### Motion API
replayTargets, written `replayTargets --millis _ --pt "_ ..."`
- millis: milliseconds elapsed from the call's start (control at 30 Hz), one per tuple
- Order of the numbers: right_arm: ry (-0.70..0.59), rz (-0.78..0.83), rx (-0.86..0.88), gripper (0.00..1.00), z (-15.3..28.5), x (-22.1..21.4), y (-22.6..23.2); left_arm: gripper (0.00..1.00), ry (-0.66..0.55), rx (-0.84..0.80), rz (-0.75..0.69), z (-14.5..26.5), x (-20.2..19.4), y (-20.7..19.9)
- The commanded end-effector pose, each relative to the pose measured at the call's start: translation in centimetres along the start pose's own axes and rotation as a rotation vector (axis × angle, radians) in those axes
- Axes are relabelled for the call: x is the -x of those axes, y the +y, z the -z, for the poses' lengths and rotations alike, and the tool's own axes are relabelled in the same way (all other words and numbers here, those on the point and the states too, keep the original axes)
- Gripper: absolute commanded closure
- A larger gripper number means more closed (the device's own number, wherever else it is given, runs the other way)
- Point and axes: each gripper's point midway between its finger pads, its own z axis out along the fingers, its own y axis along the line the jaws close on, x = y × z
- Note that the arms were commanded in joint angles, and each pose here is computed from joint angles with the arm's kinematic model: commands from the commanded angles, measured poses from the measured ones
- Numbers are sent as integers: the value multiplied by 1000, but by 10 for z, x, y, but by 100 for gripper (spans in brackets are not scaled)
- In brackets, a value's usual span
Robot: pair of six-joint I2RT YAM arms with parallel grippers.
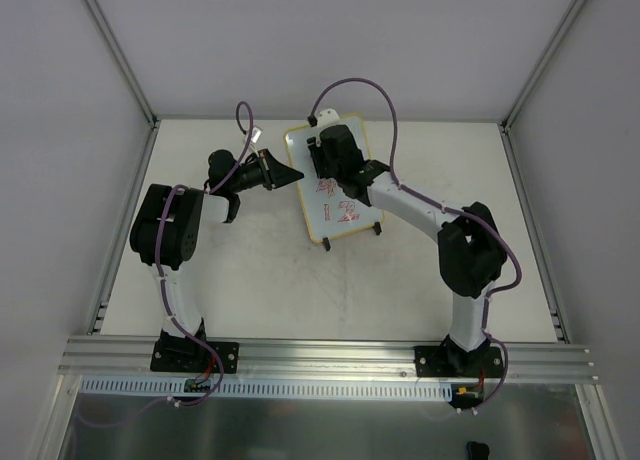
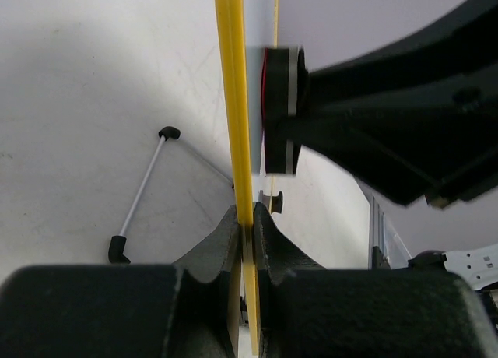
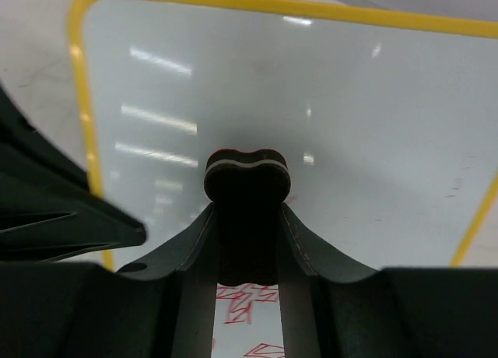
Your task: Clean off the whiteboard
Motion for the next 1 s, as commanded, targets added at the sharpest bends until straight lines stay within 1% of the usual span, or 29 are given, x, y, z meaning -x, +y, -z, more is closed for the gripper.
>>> replayTargets --millis 0,133,267,367,600,700,800,967 --pt "-10 6 99 100 2 4 44 100 12 -56 -152 -4 -2 -14" --pt "-1 5 130 100 2 0 59 100 9 -59 -156 -4 -1 -16" --pt "6 8 71 100 -3 -5 43 100 12 -62 -158 -3 -2 -16" --pt "15 -6 34 100 -5 -7 22 100 12 -60 -159 -3 -3 -16" --pt "63 -68 -98 100 -11 -17 -59 100 11 -61 -161 -3 -2 -16" --pt "79 -80 -144 100 -12 -21 -84 100 12 -62 -161 -3 -2 -16" --pt "90 -76 -196 100 -11 -25 -106 100 11 -63 -165 -3 -2 -17" --pt "100 -80 -242 100 -8 -28 -130 100 12 -62 -164 -3 -2 -16"
